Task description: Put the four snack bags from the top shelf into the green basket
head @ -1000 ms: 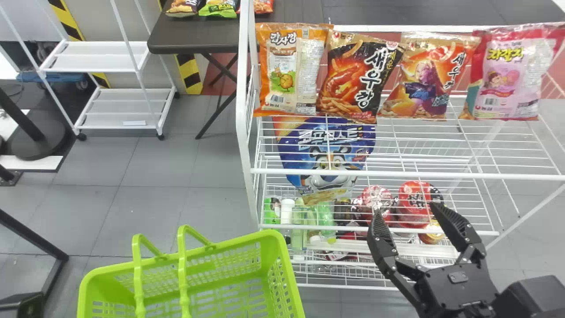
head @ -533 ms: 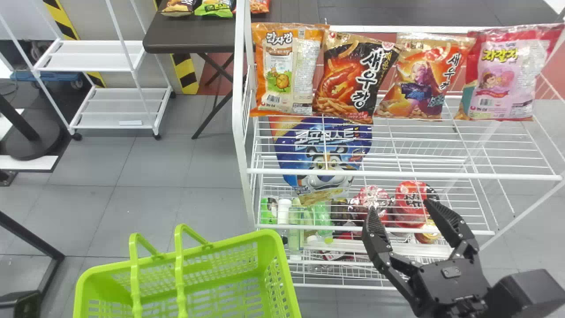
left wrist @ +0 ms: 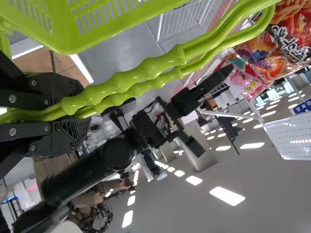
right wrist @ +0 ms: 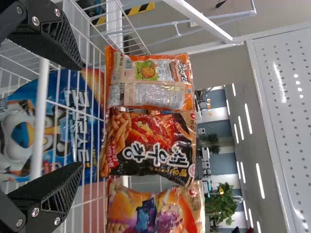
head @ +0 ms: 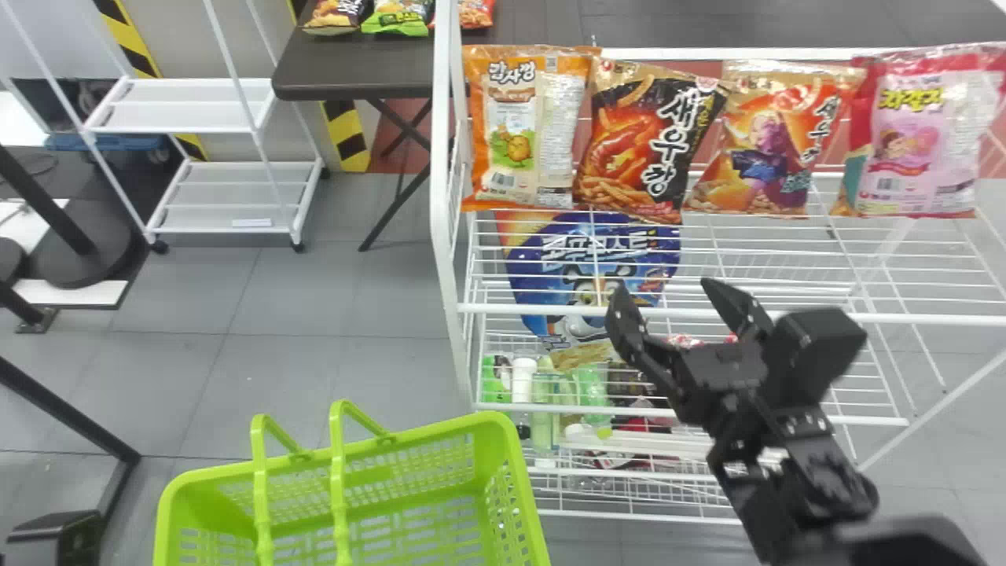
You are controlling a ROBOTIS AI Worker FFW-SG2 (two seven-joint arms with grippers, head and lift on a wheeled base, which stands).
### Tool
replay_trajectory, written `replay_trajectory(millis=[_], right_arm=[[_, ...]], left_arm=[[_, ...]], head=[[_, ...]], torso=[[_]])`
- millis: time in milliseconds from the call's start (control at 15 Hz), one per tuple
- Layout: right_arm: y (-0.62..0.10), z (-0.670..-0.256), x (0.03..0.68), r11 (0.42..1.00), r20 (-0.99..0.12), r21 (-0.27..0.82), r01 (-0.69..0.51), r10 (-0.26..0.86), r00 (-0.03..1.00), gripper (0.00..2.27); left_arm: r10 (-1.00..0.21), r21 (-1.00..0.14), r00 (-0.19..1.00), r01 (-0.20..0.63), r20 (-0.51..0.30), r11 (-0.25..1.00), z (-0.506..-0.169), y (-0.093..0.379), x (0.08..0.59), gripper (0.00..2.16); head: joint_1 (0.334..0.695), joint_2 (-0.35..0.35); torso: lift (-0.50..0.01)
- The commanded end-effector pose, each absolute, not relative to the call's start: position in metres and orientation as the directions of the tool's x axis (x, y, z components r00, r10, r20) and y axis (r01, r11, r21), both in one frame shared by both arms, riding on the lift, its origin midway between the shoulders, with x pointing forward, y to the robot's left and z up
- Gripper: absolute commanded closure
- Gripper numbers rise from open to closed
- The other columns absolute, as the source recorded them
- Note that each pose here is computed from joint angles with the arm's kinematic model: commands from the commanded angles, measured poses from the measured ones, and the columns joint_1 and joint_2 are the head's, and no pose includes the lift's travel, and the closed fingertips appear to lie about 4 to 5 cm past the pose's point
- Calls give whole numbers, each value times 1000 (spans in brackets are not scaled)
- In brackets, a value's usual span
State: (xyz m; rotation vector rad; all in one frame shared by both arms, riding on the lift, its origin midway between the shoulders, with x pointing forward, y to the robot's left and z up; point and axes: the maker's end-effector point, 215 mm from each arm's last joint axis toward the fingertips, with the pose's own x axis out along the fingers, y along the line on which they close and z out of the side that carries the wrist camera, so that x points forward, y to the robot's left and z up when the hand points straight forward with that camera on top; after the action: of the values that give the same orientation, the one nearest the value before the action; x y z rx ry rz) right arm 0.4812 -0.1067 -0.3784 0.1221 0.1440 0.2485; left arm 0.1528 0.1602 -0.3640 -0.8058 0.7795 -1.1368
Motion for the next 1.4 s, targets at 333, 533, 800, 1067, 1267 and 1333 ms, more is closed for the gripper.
replay_trajectory(millis=[333,533,800,1067,1267,1333], right_arm=[[-73,-374,614,953,-125,139,-268,285,950,124],[-66,-362,661,947,-88,154,-282,298,951,120],[-63,-347,701,920,-51,188,-344,360,932,117],[-74,-340,731,899,-71,239,-368,394,916,127],[-64,-338,732,876,-87,239,-419,449,889,576],[-64,-344,730,871,-107,249,-424,460,882,745]], left_arm=[[-967,-867,228,453,-112,207,-369,167,160,2148],[-970,-873,220,447,-104,195,-371,167,164,2148],[-969,-878,226,437,-101,194,-374,169,165,2148],[-967,-879,235,434,-100,196,-376,172,168,2148],[-966,-880,240,432,-97,196,-379,174,174,2148],[-966,-880,238,433,-97,195,-379,175,175,2148]], head=[[695,147],[695,133],[695,143],[695,137],[695,128],[695,133]], torso=[[0],[0],[0],[0],[0],[0]])
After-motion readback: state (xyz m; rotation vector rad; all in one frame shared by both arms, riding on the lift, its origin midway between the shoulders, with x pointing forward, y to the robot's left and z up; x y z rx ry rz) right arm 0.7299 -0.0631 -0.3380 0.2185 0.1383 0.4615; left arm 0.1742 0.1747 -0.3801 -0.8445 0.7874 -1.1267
